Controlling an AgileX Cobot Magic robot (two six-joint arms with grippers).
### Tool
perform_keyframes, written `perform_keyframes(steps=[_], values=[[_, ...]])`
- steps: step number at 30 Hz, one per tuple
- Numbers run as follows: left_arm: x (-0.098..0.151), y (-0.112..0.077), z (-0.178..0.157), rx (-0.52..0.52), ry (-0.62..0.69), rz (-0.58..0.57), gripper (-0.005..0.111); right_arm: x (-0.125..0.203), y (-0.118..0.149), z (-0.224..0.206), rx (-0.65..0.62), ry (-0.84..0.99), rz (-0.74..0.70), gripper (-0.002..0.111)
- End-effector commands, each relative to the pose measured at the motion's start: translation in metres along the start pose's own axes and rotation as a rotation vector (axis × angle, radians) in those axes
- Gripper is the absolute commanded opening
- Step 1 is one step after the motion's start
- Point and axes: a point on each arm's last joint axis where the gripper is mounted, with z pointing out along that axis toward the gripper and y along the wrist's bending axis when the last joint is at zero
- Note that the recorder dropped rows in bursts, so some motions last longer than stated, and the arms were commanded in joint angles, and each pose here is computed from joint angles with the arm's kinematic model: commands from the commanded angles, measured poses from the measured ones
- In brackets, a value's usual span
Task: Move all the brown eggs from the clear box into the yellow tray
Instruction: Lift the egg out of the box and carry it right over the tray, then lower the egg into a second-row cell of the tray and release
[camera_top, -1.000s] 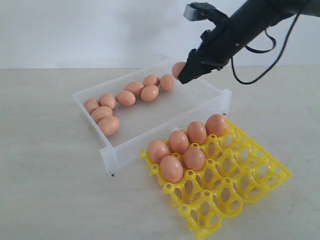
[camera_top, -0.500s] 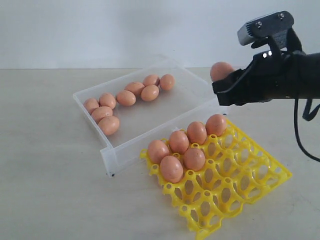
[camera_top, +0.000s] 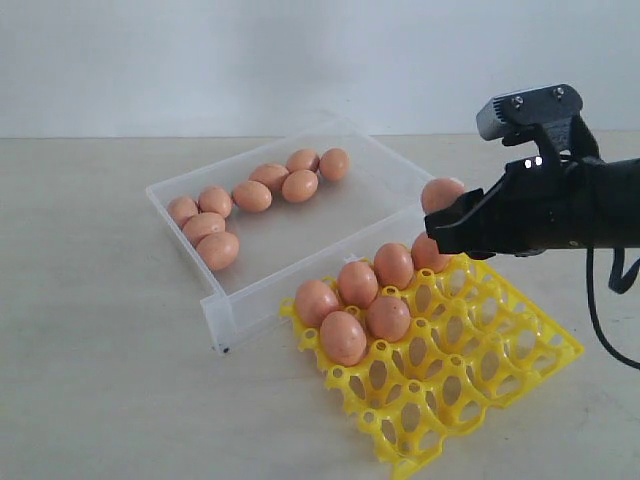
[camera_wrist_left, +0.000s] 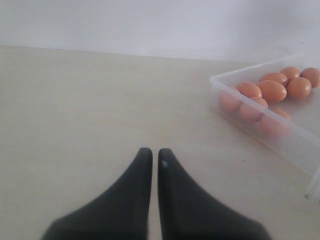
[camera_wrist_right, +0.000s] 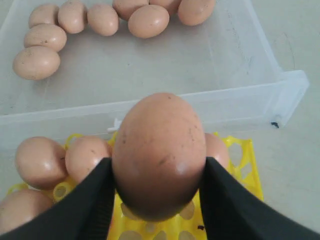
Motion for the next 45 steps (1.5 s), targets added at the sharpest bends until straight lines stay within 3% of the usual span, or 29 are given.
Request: perform_keyframes(steps=[1, 5, 9, 13, 19, 23, 27, 28, 30, 32, 33, 35, 36, 38, 40, 42, 45], values=[[0.0, 0.0, 0.0, -0.002, -0.005, -0.004, 0.004, 0.0, -0.002, -0.001, 0.021, 0.005, -0.032, 0.0], [0.0, 0.0, 0.0, -0.002, -0.005, -0.004, 0.004, -0.006, -0.004, -0.001, 0.045, -0.009, -0.063, 0.0], [0.0, 0.0, 0.0, -0.002, -0.005, -0.004, 0.004, -0.018, -0.016, -0.003, 0.173, -0.021, -0.036, 0.0], [0.0, 0.0, 0.0, -0.002, -0.005, -0.004, 0.004, -0.046, -0.023, -0.007, 0.224, -0.104, 0.065, 0.0], [0.0, 0.0, 0.0, -0.002, -0.005, -0.004, 0.004, -0.087, -0.028, -0.007, 0.24, -0.209, 0.084, 0.0], [0.0, 0.0, 0.0, -0.002, -0.005, -0.004, 0.004, -0.087, -0.02, -0.001, 0.165, -0.196, -0.144, 0.0], [0.0, 0.0, 0.0, -0.002, -0.005, -0.004, 0.004, -0.071, -0.016, 0.002, 0.135, -0.066, -0.639, 0.0], [0.0, 0.0, 0.0, -0.002, -0.005, -0.004, 0.004, -0.069, -0.019, 0.002, 0.164, -0.033, -0.715, 0.0], [0.0, 0.0, 0.0, -0.002, -0.005, -0.004, 0.004, -0.073, -0.04, -0.004, 0.412, 0.008, -0.745, 0.0], [0.0, 0.0, 0.0, -0.002, -0.005, -0.004, 0.004, -0.086, -0.064, -0.021, 0.757, 0.016, -0.693, 0.0], [0.0, 0.0, 0.0, -0.002, -0.005, -0.004, 0.004, -0.098, -0.074, -0.035, 0.932, -0.037, -0.6, 0.0], [0.0, 0.0, 0.0, -0.002, -0.005, -0.004, 0.004, -0.116, -0.083, -0.057, 1.163, -0.185, -0.473, 0.0], [0.0, 0.0, 0.0, -0.002, -0.005, -0.004, 0.004, -0.127, -0.082, -0.065, 1.196, -0.316, -0.4, 0.0], [0.0, 0.0, 0.0, -0.002, -0.005, -0.004, 0.004, -0.14, -0.078, -0.068, 1.11, -0.528, -0.2, 0.0], [0.0, 0.0, 0.0, -0.002, -0.005, -0.004, 0.004, -0.144, -0.074, -0.06, 0.887, -0.695, 0.102, 0.0], [0.0, 0.0, 0.0, -0.002, -0.005, -0.004, 0.004, -0.146, -0.066, -0.045, 0.602, -0.755, 0.295, 0.0], [0.0, 0.0, 0.0, -0.002, -0.005, -0.004, 0.004, -0.138, -0.076, -0.016, 0.383, -0.791, 0.489, 0.0]])
